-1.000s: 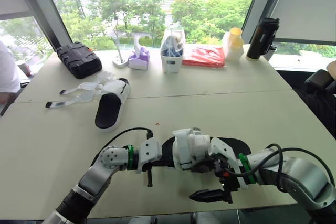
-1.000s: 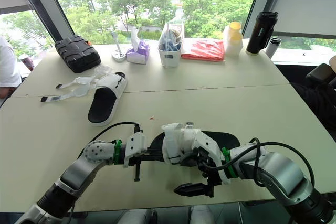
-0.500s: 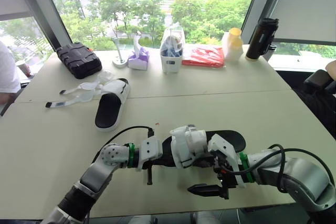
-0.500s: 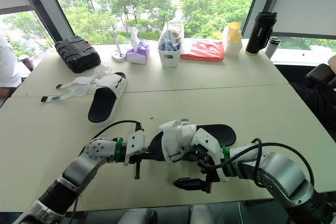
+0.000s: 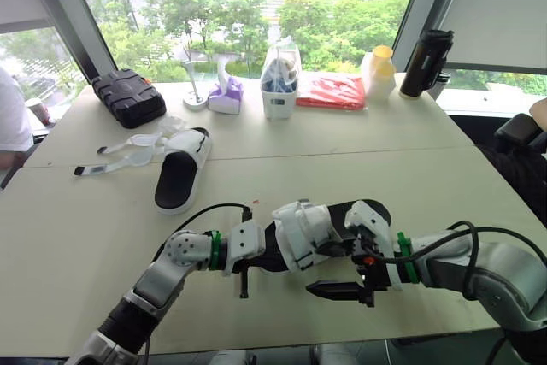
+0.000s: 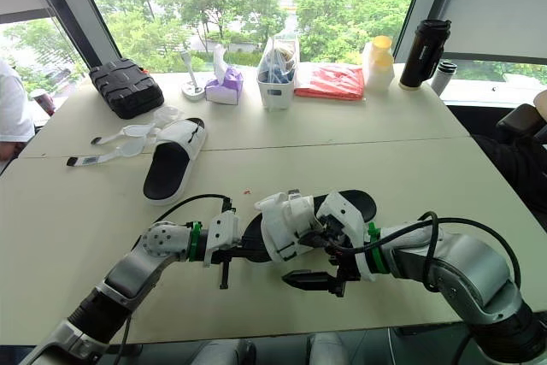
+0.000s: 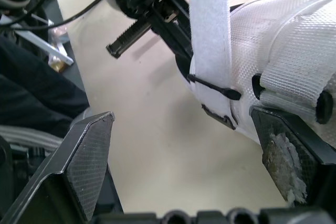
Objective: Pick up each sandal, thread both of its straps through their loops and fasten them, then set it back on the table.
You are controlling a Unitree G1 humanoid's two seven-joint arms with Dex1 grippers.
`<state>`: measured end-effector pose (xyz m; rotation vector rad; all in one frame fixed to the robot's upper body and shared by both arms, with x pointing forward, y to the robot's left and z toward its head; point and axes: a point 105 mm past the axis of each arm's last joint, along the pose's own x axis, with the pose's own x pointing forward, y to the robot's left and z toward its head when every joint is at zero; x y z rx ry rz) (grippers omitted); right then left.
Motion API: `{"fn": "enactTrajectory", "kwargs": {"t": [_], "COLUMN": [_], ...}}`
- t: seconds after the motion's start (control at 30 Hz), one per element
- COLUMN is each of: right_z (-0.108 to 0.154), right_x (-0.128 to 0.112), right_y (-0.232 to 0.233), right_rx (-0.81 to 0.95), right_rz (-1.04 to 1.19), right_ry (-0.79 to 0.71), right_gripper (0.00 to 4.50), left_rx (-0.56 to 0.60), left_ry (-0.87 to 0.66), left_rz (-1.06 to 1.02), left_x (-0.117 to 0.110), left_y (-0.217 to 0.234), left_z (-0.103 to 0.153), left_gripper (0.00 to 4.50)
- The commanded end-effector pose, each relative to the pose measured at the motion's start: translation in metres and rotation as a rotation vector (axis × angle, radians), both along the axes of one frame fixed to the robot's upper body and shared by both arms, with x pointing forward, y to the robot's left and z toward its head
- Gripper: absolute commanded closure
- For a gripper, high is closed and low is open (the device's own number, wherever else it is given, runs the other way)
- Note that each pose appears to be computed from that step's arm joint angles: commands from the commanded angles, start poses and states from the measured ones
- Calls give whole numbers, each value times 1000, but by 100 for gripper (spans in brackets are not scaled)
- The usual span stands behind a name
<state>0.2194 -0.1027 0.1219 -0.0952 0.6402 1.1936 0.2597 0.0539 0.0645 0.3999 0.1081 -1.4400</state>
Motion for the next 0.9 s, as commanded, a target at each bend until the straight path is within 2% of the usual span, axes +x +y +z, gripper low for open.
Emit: {"fn": "enactTrajectory", "kwargs": {"t": [0.03,0.3,0.37,0.63,0.9], "right_z": [19,-4,-7,6,-2], "right_x": [0,-9,-8,-4,-5], "right_y": [10,12,9,-8,-1], "right_rx": [67,43,18,29,44], "right_rz": [26,30,26,-15,-16], "right_ry": [-53,77,63,47,64], "right_gripper": [2,2,2,2,2], "left_rx": [163,163,164,169,166], "left_ry": [144,146,147,148,147], "left_rz": [13,19,22,30,27], "left_x": [-14,-15,-15,-15,-14], "left_y": [13,14,16,19,16], "left_z": [-51,-50,-50,-51,-51], "left_gripper": [450,450,450,450,450]}}
